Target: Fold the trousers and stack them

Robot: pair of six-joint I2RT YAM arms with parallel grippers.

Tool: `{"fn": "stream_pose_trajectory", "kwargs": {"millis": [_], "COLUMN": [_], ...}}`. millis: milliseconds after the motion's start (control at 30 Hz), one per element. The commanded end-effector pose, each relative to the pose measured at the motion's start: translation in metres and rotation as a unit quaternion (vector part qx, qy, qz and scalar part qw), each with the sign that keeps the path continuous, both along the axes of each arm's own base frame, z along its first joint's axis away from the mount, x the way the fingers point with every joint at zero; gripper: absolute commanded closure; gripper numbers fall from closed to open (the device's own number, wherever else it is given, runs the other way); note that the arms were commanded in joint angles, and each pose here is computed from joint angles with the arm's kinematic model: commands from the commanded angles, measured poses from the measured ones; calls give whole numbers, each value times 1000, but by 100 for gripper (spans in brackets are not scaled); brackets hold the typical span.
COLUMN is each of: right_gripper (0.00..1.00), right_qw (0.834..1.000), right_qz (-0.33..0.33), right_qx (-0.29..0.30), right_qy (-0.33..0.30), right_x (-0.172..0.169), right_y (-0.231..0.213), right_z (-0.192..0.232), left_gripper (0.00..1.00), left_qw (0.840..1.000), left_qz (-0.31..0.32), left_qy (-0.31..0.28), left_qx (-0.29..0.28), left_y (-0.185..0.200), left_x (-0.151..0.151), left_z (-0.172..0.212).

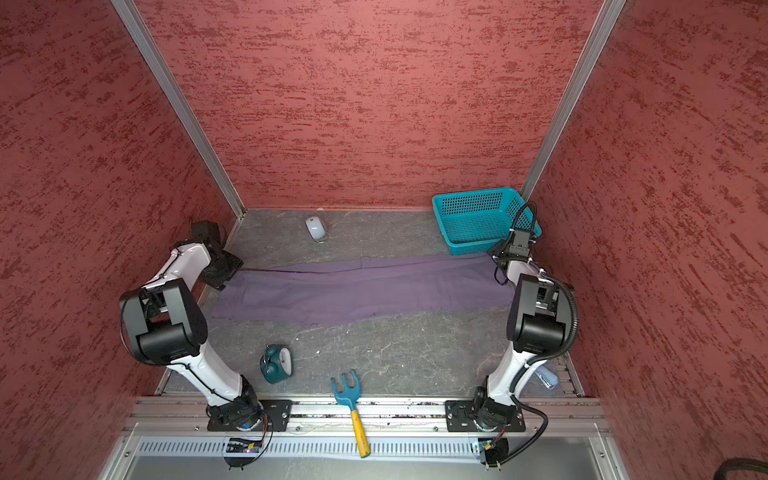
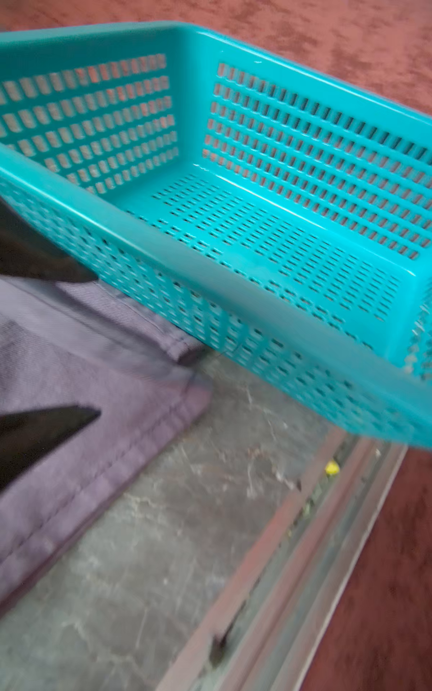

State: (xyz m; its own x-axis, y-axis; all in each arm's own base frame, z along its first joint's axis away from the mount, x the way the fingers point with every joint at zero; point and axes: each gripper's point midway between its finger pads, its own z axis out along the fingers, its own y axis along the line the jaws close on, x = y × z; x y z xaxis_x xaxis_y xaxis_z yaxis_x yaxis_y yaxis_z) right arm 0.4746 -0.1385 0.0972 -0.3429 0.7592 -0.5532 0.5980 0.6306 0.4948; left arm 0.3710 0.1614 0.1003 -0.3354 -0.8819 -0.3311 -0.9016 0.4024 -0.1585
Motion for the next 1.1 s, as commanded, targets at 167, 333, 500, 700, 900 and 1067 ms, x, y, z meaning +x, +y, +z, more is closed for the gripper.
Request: {"fn": "stream_pose_trajectory", "kwargs": {"millis": [167,333,500,700,900,1067], "right_gripper": [34,52,58,77,82,76], "right_qw": [999,998,999,989,979,971], "right_qz": [-17,-1,7,34,44,53], "right_qx": [-36,-53,-27,-27,-20,10], "right_qy": [-18,-19,33,139,199,233], "right_x": [0,-17,-62,-119,-142,-135], "right_y": [-14,-8,10,25,25,24], "right_z": [24,46,23,-13,-28,-40], "left_gripper": [26,37,40,50,64,65], "left_qw": [999,998,998,996,994,993], "left_qz": [1,-10,-43,-91,-100,-98], "left_qy": [-37,-55,-50,-8,29,46], "left_qx": [31,28,7,-5,-28,-49], "left_y": [9,-2,-37,-78,-90,-90], "left_x": [12,5,-17,-56,-81,-84], "left_z": [31,47,38,9,-33,-59]}}
